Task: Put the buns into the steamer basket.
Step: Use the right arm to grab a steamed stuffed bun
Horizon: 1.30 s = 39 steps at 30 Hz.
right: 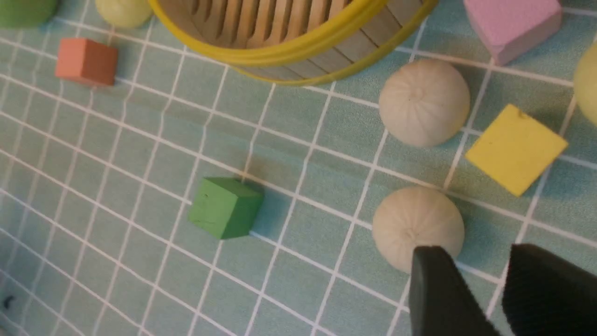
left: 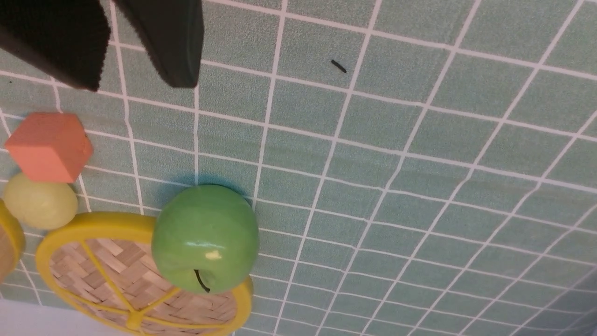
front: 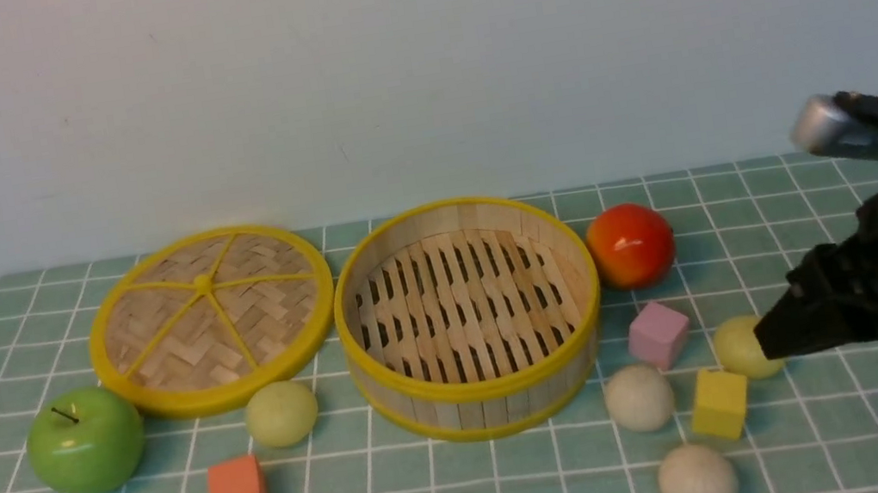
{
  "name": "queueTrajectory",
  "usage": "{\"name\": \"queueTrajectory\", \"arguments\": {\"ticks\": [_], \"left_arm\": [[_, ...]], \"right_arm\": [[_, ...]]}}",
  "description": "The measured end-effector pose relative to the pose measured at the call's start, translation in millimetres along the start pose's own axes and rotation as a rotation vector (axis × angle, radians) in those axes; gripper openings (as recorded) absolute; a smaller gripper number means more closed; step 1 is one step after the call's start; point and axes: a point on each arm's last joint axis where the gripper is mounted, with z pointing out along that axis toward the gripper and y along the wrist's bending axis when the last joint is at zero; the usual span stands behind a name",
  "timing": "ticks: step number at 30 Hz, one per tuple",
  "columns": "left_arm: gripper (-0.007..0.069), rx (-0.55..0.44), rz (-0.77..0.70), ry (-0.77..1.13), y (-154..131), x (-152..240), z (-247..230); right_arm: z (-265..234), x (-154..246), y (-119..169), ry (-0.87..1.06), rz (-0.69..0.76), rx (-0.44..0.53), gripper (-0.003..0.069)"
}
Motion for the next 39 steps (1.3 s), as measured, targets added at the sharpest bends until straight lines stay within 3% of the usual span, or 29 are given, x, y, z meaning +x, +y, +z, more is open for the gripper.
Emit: {"name": "queueTrajectory", "arguments": {"ticks": [7,17,28,32,39], "left_arm": [[0.0238,0.000,0.000,0.000,0,0,0],[0.0238,0.000,0.000,0.000,0,0,0],[0.0238,0.000,0.000,0.000,0,0,0],[0.0238,0.000,0.000,0.000,0,0,0],[0.0238,0.000,0.000,0.000,0,0,0]], "right_arm": [[9,-22,17,0.046,-0.053,0.201,0.0239],[10,-35,23,-0.089,0.029,0.164,0.0239],[36,-42,12,-0.014,-0.020,0.192,0.0239],[44,-55,8,0.038,-0.050,0.225,0.0239],[79,-59,-21,0.146,0.010,0.383,0.0239]]}}
